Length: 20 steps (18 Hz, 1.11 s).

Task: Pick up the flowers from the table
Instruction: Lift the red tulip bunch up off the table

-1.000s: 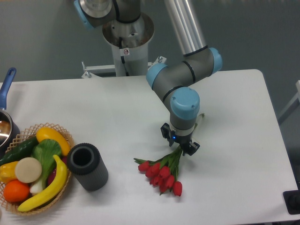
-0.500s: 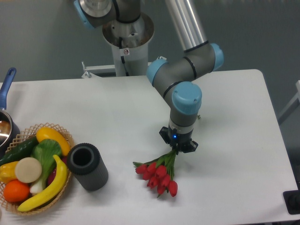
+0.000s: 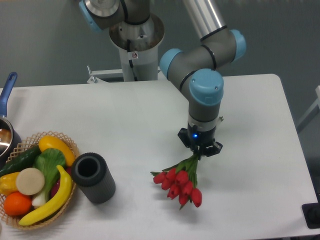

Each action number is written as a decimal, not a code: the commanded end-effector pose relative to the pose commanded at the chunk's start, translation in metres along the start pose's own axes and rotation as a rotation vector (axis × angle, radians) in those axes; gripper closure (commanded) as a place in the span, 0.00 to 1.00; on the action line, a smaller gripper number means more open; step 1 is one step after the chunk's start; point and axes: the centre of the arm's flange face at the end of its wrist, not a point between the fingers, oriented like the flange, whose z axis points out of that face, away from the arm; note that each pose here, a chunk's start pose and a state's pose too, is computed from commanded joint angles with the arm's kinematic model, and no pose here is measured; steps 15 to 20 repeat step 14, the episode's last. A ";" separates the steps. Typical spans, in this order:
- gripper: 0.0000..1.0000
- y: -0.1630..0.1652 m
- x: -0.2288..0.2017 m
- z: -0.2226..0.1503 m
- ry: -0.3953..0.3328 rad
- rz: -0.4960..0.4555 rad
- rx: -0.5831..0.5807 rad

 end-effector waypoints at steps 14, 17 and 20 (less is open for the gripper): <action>0.90 -0.017 -0.053 -0.050 0.093 0.105 -0.136; 0.90 -0.017 -0.053 -0.050 0.093 0.105 -0.136; 0.90 -0.017 -0.053 -0.050 0.093 0.105 -0.136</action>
